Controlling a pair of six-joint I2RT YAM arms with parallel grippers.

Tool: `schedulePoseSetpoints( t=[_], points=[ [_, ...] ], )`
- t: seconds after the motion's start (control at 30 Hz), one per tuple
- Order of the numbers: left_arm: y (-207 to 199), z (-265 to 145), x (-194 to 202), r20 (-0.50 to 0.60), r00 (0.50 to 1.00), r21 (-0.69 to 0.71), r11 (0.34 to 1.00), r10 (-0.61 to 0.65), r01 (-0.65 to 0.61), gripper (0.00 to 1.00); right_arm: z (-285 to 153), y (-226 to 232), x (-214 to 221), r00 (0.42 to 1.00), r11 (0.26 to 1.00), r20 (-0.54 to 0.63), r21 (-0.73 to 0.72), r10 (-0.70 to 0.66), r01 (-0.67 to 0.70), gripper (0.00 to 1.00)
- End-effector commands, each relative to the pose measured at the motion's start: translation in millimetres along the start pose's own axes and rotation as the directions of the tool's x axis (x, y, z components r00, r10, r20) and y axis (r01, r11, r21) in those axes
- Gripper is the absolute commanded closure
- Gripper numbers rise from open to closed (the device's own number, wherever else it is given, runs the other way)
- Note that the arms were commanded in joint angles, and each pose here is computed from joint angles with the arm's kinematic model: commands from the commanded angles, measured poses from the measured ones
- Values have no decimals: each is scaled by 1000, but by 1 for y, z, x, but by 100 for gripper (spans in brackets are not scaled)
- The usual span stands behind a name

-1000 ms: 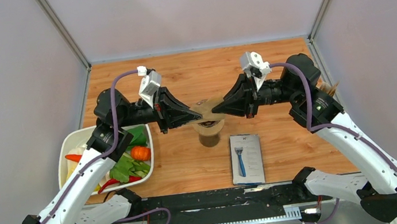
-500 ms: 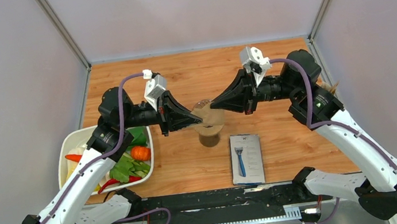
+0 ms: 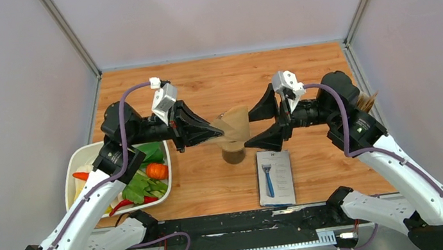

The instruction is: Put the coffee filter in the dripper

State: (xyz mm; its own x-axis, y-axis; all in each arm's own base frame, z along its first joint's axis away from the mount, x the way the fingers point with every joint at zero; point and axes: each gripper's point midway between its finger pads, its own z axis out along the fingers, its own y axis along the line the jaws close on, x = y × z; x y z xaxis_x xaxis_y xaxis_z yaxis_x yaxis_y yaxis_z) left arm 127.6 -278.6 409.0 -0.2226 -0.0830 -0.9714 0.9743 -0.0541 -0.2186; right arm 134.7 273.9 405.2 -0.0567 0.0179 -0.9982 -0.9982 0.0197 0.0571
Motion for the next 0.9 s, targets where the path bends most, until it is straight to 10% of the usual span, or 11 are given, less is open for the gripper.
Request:
schedulePoseSetpoints(
  t=[0.0,0.23,0.37,0.87],
  points=[
    [-17,-2,-28,76,994,38,996,80,-83,100,-3,7,15,1000,999,-26,-40,1,-2,37],
    [-19,-1,-26,68,994,65,994,82,-86,96,0,1,12,998,997,-27,-47,-64,62,100],
    [-22,-7,-29,16,997,54,995,81,-81,55,-4,-1,13,984,984,-29,-34,-176,175,100],
    [-22,-33,-43,-31,988,-36,987,154,-155,34,-12,2,15,867,867,-34,-55,-497,495,100]
  ],
)
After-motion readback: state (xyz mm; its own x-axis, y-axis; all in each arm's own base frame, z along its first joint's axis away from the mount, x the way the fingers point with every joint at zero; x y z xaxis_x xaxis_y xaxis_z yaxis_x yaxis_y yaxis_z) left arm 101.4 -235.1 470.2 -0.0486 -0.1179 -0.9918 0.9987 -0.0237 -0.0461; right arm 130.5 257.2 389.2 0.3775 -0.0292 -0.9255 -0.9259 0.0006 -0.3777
